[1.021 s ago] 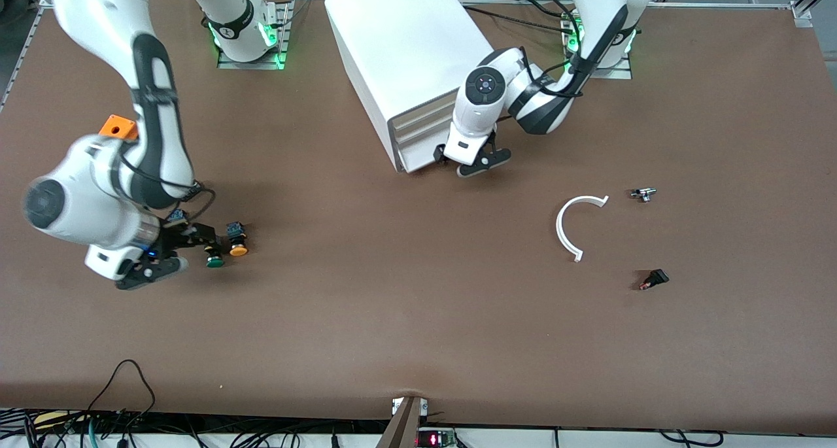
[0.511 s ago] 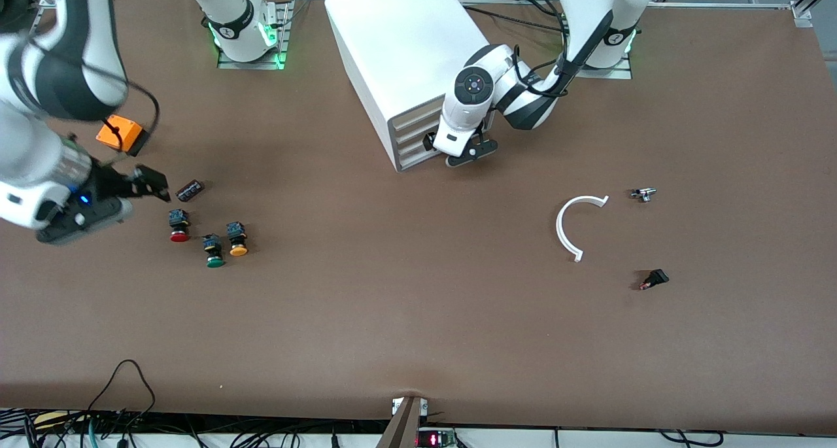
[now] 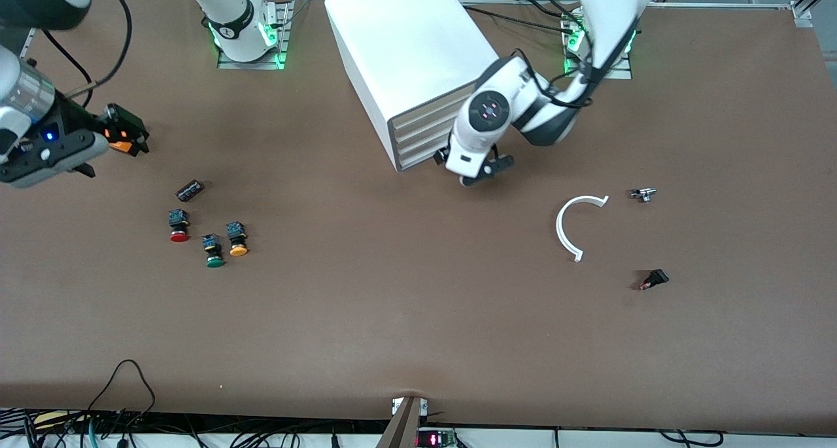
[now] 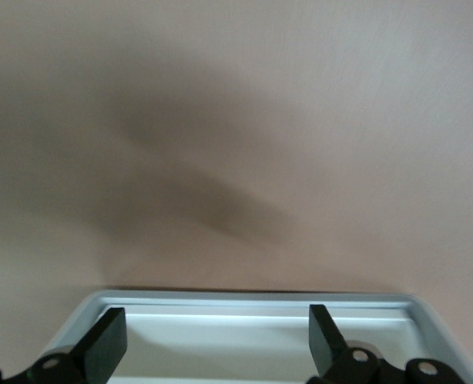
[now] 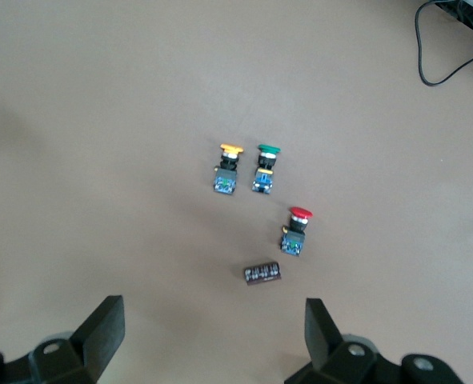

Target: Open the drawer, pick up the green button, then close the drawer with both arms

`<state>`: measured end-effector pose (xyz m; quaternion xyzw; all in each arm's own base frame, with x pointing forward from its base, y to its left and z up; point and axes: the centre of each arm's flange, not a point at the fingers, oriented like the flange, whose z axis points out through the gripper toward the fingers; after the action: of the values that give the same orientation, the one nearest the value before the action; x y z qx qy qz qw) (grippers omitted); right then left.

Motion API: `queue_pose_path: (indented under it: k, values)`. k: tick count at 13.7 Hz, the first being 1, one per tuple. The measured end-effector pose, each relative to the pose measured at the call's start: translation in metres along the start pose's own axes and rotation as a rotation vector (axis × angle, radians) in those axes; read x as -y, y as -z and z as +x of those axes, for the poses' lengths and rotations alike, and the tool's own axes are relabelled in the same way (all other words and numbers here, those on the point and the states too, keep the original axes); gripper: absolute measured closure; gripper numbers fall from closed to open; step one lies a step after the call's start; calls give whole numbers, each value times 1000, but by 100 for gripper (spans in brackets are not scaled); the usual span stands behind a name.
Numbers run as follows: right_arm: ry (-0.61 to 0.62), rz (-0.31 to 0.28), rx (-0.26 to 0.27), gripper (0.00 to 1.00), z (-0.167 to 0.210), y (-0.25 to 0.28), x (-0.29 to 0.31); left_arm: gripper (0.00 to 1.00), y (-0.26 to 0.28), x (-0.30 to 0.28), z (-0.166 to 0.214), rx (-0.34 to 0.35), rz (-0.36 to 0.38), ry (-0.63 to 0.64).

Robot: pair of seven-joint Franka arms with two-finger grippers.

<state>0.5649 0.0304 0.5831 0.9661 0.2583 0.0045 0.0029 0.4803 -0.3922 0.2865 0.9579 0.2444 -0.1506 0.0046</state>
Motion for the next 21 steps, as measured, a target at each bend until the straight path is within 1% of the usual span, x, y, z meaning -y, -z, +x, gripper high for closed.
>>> queue_pose_path:
  k: [2, 5, 7, 10, 13, 15, 17, 21]
  values:
    - [-4, -10, -11, 0, -12, 17, 0, 0, 48, 7, 39, -19, -25, -10]
    - [-8, -18, -16, 0, -19, 23, -5, 0, 76, 26, 84, -110, -11, -96]
    - [-10, -20, -19, 0, -18, 23, -7, 0, 88, 40, 105, -116, 3, -161]
    - [-9, -20, -24, 0, -11, 23, -11, 0, 128, 75, 142, -101, 32, -282]
    - [-16, -18, -23, 0, -10, 21, -16, 0, 181, 128, 174, -140, 43, -375]
    - [-58, -19, -24, 0, -12, 22, -20, 0, 210, 163, 187, -166, 64, -426]
    - [-110, -20, -27, 0, -13, 24, -22, 0, 234, 195, 189, -166, 94, -453]
    - [-135, -28, -47, 0, -11, 34, -20, 0, 275, 253, 176, -201, 124, -495]
